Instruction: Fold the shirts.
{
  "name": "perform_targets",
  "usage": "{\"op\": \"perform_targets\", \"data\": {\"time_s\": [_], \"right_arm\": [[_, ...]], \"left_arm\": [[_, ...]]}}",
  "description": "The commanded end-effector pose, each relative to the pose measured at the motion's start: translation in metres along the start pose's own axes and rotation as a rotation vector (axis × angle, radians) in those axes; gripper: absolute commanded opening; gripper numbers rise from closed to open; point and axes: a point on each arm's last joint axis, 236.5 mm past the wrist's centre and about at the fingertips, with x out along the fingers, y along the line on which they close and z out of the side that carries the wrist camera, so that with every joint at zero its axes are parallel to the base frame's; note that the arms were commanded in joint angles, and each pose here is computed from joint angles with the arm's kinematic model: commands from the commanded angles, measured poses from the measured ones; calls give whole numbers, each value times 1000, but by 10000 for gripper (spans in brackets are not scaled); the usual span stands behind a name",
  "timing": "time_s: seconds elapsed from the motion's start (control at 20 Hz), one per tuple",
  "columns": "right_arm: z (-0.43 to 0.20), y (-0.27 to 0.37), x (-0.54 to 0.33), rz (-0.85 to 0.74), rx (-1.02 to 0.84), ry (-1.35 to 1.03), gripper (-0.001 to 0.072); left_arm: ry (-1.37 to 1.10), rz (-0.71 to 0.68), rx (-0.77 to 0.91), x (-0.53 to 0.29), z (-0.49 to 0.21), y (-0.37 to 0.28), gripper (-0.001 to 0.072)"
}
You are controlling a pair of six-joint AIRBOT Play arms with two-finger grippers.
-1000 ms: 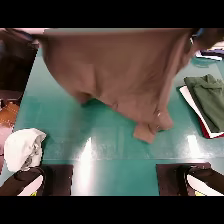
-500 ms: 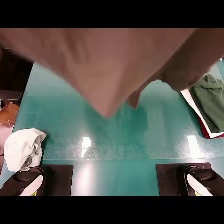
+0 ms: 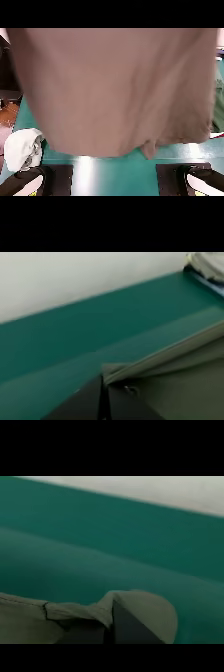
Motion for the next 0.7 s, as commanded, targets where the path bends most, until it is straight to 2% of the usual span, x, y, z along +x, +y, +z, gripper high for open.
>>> {"op": "perform_targets", "data": {"time_s": [0.0, 0.15, 0.3, 0.35, 0.4, 0.45, 0.6, 0.65], "right_arm": [[-120, -25, 112, -4, 83, 438, 12], [-180, -42, 178, -19, 125, 564, 12], [-203, -49, 221, -23, 140, 588, 16], [-206, -48, 229, -21, 139, 595, 28], [-205, -49, 234, -22, 137, 595, 229], [-201, -50, 236, -21, 136, 587, 460], [-183, -52, 215, -20, 130, 595, 445], [-183, -53, 200, -11, 105, 626, 434]], "left_arm": [[352, -18, -81, 98, -118, 27, 24], [544, -28, -146, 170, -205, 44, 24], [614, -17, -193, 215, -255, 57, 28], [623, -8, -216, 223, -264, 59, 250], [625, 5, -235, 227, -268, 62, 531], [628, 26, -231, 227, -269, 67, 620], [709, 90, -147, 206, -271, 87, 604], [747, 90, -167, 192, -273, 92, 604]]}}
